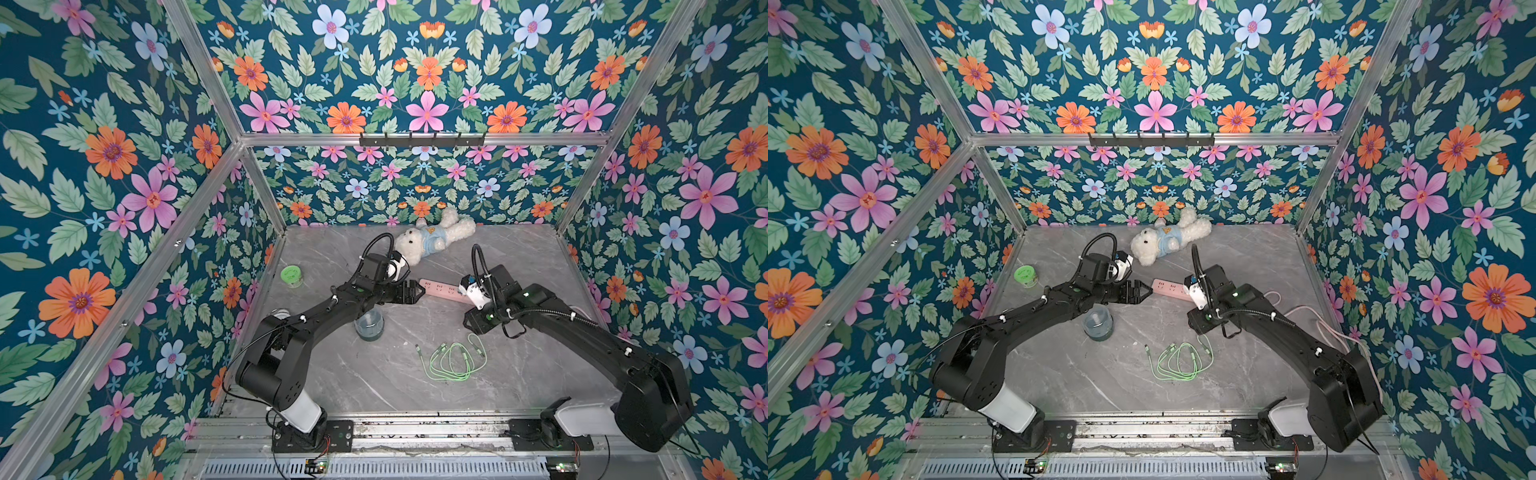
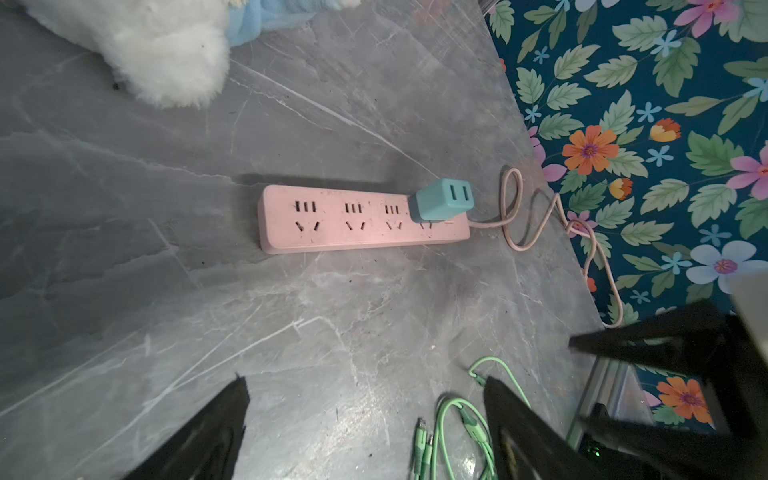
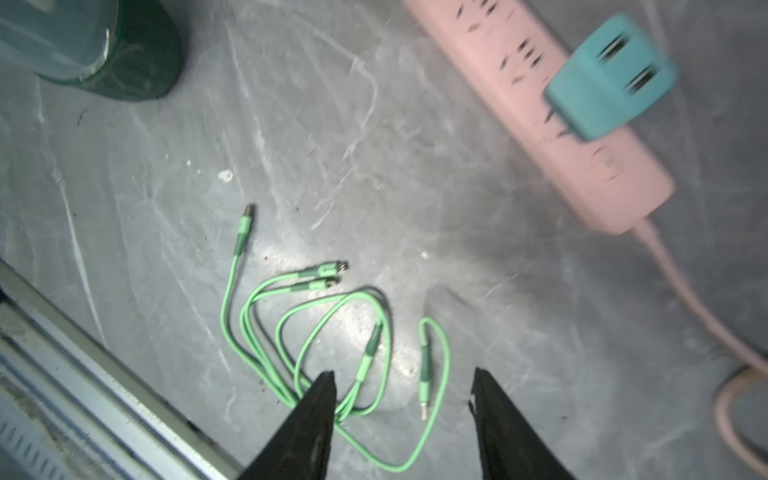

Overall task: Charge the cordless meat grinders
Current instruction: Pick up the charging cable from the center of the board.

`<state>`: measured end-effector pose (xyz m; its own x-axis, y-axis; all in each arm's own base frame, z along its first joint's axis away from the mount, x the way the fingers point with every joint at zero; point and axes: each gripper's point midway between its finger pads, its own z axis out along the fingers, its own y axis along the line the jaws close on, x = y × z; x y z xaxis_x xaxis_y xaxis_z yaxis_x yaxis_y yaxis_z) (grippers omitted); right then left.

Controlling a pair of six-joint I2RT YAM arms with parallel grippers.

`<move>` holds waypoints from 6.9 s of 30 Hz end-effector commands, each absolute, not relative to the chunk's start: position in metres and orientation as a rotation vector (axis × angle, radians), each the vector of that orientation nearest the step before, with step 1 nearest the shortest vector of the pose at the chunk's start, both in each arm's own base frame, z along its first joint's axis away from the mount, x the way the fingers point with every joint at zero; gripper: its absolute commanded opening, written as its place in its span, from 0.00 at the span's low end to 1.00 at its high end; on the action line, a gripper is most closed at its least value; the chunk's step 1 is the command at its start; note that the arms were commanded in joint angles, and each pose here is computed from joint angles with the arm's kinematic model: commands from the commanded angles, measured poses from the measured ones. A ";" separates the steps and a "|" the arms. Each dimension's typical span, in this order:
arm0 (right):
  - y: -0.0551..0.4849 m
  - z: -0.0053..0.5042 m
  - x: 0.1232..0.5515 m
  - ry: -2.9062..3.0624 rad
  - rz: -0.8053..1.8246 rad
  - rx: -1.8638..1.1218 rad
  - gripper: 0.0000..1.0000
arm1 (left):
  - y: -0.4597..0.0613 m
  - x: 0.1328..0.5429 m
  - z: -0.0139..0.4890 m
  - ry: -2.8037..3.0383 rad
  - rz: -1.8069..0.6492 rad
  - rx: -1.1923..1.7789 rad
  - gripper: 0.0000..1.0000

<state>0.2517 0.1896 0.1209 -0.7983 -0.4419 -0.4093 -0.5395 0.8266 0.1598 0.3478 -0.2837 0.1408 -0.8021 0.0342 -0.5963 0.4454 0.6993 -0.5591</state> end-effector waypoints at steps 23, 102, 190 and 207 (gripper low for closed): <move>0.152 0.037 0.216 2.980 0.002 -0.282 0.43 | -0.292 0.349 0.138 2.323 -1.029 0.407 0.90; 0.199 0.137 0.264 2.451 0.780 -0.293 0.08 | -0.344 0.319 0.177 2.227 -1.388 0.684 0.70; 0.223 0.160 0.267 2.472 0.997 -0.364 0.25 | -0.403 0.250 0.188 2.054 -1.549 1.182 0.00; 0.210 0.154 0.278 2.471 0.872 -0.304 0.00 | -0.396 0.265 0.188 2.100 -1.398 1.145 0.51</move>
<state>0.2668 0.2219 0.1562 -0.8706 -0.0726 -0.4865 -0.3860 0.7139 0.5843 0.2602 -0.3997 0.1818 -0.6079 0.4327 -0.6658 0.7767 0.1500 -0.6117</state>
